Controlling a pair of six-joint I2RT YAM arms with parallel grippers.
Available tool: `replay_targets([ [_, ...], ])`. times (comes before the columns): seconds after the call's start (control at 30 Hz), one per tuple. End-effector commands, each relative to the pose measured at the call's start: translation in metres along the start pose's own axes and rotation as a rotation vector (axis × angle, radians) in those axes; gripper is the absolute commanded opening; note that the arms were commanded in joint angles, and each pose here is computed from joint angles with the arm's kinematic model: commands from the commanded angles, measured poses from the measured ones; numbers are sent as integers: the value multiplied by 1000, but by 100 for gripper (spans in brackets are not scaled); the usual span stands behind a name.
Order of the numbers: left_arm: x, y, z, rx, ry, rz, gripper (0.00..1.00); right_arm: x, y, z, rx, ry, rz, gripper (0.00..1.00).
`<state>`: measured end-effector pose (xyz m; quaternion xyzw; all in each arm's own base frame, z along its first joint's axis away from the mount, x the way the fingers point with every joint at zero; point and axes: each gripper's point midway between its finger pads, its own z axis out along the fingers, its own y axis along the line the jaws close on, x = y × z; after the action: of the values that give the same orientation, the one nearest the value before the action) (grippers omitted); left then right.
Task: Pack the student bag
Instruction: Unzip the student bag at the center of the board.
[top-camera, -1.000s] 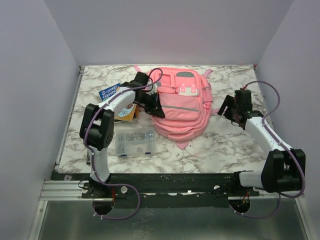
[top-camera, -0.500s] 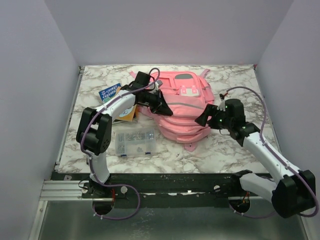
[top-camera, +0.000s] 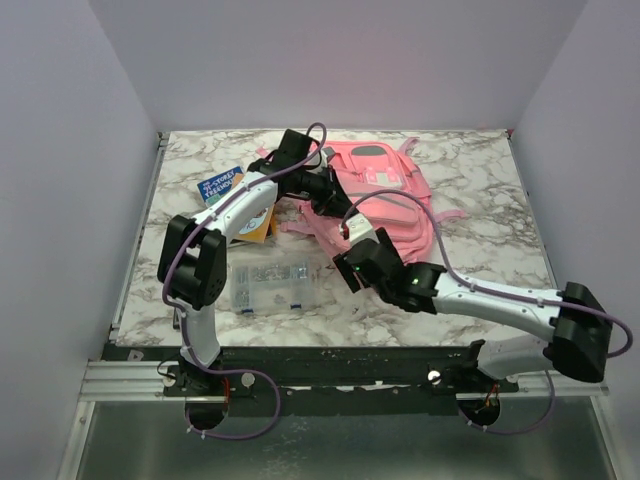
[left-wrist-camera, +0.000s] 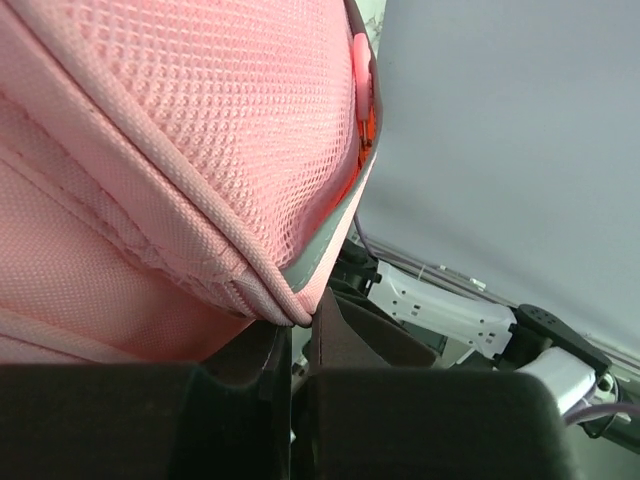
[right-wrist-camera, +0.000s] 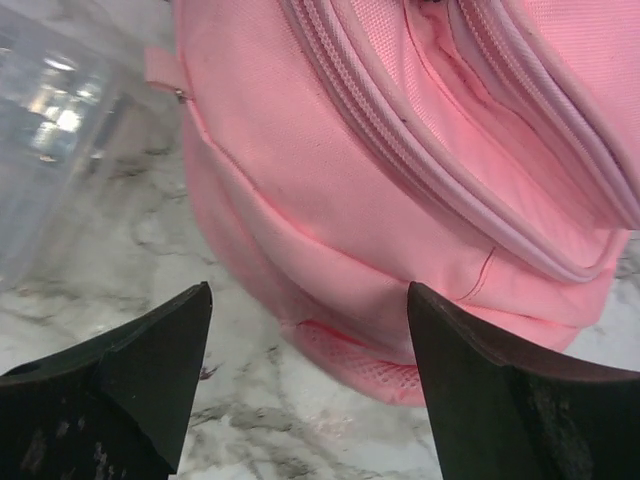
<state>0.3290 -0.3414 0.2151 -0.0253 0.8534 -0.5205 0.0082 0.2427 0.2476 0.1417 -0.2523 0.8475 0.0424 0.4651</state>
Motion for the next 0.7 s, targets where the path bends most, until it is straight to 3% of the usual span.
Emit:
replay_targets([
  [0.0, 10, -29, -10, 105, 38, 122, 0, -6, -41, 7, 326, 2, -199, 83],
  [0.23, 19, -30, -12, 107, 50, 136, 0, -3, -61, 19, 541, -38, -195, 83],
  [0.3, 19, -32, -14, 105, 41, 147, 0, 0, -61, 22, 554, -53, -172, 67],
  [0.33, 18, -32, -15, 101, 34, 158, 0, 0, -60, 22, 544, -58, -152, 51],
  [0.37, 17, -32, -15, 95, 23, 175, 0, 0, -59, 22, 534, -64, -130, 29],
  [0.47, 14, -29, -18, 61, -1, 235, 0, 0, -59, 16, 513, -73, -62, 3],
  [0.57, 8, -25, -20, 22, -31, 277, 3, -1, -59, 6, 460, -84, -13, 0],
  [0.67, 4, -23, -24, 5, -49, 317, 26, -5, -60, -5, 382, -95, 60, 0],
])
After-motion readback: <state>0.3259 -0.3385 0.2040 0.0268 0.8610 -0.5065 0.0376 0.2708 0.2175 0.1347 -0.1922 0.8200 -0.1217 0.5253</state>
